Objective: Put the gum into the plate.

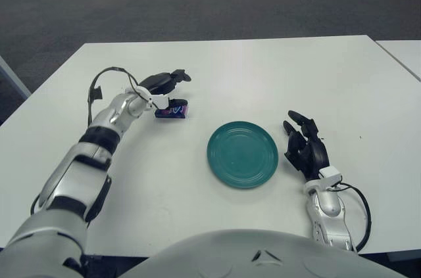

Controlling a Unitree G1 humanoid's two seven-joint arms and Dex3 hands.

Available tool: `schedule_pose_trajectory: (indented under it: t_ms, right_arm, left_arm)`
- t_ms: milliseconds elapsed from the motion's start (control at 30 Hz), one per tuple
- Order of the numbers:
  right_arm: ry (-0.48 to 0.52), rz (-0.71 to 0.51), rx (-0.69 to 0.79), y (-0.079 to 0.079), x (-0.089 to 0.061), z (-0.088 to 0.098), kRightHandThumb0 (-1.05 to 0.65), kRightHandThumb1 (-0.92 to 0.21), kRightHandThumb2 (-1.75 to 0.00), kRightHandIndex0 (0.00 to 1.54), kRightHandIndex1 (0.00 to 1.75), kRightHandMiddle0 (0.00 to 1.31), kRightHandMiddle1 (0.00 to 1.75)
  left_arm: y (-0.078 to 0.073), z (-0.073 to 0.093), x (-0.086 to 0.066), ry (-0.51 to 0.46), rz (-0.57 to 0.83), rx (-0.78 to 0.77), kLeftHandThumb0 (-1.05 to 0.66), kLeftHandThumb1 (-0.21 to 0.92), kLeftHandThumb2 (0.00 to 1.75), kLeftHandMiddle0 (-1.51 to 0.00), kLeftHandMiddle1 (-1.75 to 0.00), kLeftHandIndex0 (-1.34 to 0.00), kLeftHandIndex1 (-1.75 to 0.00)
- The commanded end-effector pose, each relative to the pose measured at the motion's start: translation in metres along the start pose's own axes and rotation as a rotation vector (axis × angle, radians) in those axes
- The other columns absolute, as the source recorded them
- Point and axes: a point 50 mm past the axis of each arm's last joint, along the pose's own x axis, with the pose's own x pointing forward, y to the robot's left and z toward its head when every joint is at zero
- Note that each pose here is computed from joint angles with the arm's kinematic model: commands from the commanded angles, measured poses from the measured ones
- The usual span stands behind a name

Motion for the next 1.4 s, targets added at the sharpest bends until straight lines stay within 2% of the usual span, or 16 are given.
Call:
schedule_pose_trajectory:
  t_ms: [0,267,433,800,1033,1367]
  right_arm:
    - [0.255,-0.045,-0.011,-0.01,-0.027,-0.042,-0.84,-0.92,-0.9,0.36,0.0,0.0,0.73]
    - [0.26,-0.051,-0.014,-0.012,-0.029,-0.042,-0.85,-0.92,-0.91,0.34,0.0,0.0,0.74]
    - [0.259,-0.054,-0.013,-0.013,-0.031,-0.042,-0.85,-0.92,-0.91,0.35,0.01,0.0,0.73]
    - [0.265,-0.065,-0.012,-0.014,-0.034,-0.043,-0.86,-0.92,-0.9,0.36,0.01,0.0,0.73]
    - [0.271,-0.073,-0.012,-0.016,-0.038,-0.043,-0.86,-0.92,-0.89,0.39,0.02,0.0,0.73]
    - [0.281,-0.085,-0.006,-0.018,-0.042,-0.045,-0.85,-0.92,-0.9,0.41,0.03,0.0,0.75]
  left_arm:
    - [0.0,-0.006,0.0,0.022,-0.016,0.031,-1.01,0.92,0.41,-0.21,-0.27,0.0,-1.03]
    - [-0.014,-0.013,0.001,0.074,-0.072,0.038,-1.04,0.92,0.34,-0.16,-0.27,-0.02,-1.14]
    - [-0.023,-0.023,-0.002,0.152,-0.114,0.04,-1.02,0.92,0.3,-0.13,-0.25,-0.04,-1.18]
    - [-0.033,-0.027,-0.004,0.194,-0.188,0.032,-0.95,0.92,0.27,-0.09,-0.19,0.0,-1.18]
    - [-0.047,-0.035,-0.014,0.235,-0.254,-0.01,-0.93,0.92,0.25,-0.1,-0.16,-0.02,-1.18]
    - [-0.055,-0.038,-0.019,0.246,-0.371,-0.054,-0.73,0.89,0.18,-0.18,-0.11,-0.07,-1.2]
